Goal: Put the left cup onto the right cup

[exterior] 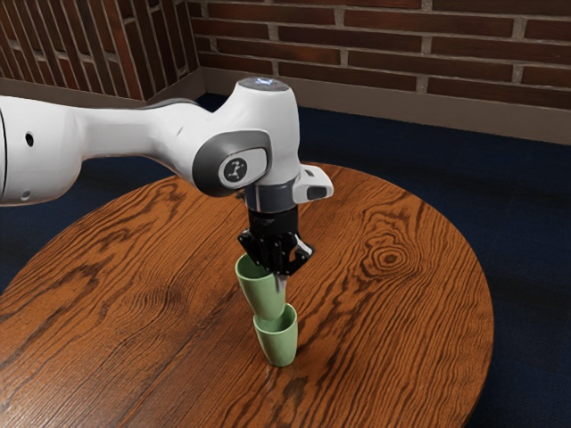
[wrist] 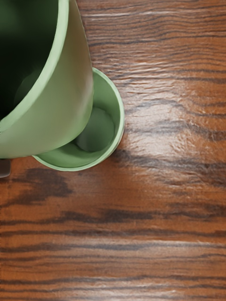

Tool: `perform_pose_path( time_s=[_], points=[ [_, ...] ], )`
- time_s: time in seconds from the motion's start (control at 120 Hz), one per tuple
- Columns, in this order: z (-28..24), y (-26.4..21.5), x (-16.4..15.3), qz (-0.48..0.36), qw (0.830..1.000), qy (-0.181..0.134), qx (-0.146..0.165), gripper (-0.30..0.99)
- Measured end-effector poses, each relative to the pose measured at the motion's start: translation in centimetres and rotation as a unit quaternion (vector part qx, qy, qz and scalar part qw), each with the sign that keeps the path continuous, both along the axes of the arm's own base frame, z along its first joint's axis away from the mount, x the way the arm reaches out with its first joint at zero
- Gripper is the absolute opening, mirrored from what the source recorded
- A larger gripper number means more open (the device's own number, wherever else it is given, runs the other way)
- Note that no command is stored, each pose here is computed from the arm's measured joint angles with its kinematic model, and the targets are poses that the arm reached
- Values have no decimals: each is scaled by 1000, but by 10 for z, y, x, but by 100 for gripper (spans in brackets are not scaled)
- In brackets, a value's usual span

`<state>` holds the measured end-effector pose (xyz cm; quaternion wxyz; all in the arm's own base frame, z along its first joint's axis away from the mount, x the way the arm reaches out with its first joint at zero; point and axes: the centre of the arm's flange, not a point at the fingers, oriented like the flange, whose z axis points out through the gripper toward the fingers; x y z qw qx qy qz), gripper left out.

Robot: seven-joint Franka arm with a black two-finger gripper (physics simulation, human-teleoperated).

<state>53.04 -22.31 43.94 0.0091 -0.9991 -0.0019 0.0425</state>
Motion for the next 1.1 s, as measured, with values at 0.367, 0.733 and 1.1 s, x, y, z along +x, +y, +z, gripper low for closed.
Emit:
perform_pose_path(
  time_s=[0.367, 0.733, 1.1],
  points=[
    [-5, -6, -1, 5, 1000, 3, 1, -9],
    [-12, -7, 2, 13, 1000, 4, 3, -9],
    [-23, -8, 4, 19, 1000, 6, 5, -9]
  ],
)
